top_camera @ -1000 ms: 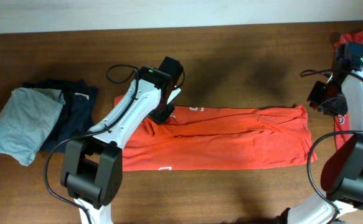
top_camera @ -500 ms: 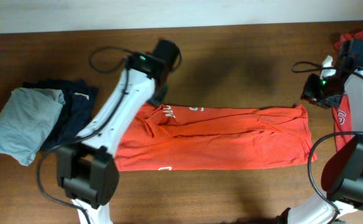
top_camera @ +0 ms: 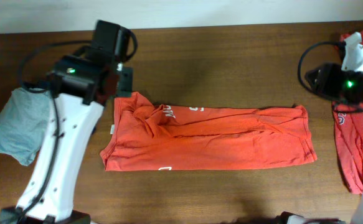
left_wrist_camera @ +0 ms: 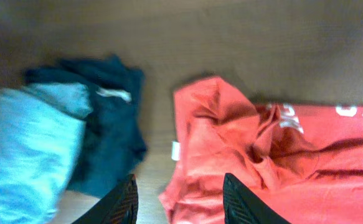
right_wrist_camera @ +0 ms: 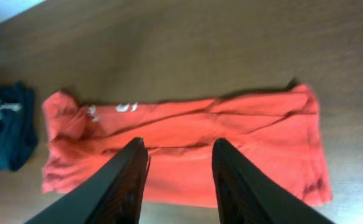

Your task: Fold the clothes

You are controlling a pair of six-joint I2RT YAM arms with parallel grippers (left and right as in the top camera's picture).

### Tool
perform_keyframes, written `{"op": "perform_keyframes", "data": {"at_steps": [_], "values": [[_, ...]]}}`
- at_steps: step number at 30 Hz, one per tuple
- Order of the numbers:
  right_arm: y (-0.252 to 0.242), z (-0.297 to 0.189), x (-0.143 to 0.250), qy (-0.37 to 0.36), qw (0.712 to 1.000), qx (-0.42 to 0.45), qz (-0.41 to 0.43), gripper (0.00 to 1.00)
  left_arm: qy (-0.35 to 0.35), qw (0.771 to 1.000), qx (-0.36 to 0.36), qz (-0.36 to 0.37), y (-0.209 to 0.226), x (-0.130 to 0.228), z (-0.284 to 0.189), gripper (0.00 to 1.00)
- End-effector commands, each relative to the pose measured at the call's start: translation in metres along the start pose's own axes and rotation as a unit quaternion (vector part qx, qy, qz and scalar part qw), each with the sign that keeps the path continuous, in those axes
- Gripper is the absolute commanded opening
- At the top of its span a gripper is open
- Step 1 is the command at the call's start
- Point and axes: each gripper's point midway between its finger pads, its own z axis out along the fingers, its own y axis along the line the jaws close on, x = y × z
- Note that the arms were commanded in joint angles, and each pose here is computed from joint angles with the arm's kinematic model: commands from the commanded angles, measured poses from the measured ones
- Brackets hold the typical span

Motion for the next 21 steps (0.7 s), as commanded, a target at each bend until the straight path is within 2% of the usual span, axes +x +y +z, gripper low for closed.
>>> {"op": "perform_keyframes", "data": {"at_steps": [1, 4, 9, 16, 18, 21], "values": [[0.026, -0.008, 0.01, 0.007, 0.999, -0.034, -0.022, 0.39, 0.072, 0.996, 0.049, 0.003, -0.031, 0.034, 0.05, 0.46], [0.042, -0.005, 0.019, 0.025, 0.998, -0.047, -0.039, 0.39, 0.078, 0.99, 0.116, 0.002, -0.063, 0.047, 0.081, 0.51], [0.051, 0.004, 0.026, 0.038, 0.996, -0.022, -0.073, 0.4, 0.08, 0.977, 0.195, 0.029, -0.099, 0.075, 0.119, 0.52], [0.051, 0.005, 0.027, 0.04, 0.996, -0.007, -0.079, 0.41, 0.097, 0.976, 0.194, 0.038, -0.104, 0.101, 0.141, 0.57], [0.051, 0.005, 0.027, 0.04, 0.996, -0.007, -0.079, 0.41, 0.094, 0.975, 0.195, 0.046, -0.105, 0.103, 0.144, 0.55], [0.051, 0.005, 0.027, 0.04, 0.996, -0.007, -0.079, 0.41, 0.079, 0.972, 0.203, 0.087, -0.11, 0.1, 0.141, 0.4]]}}
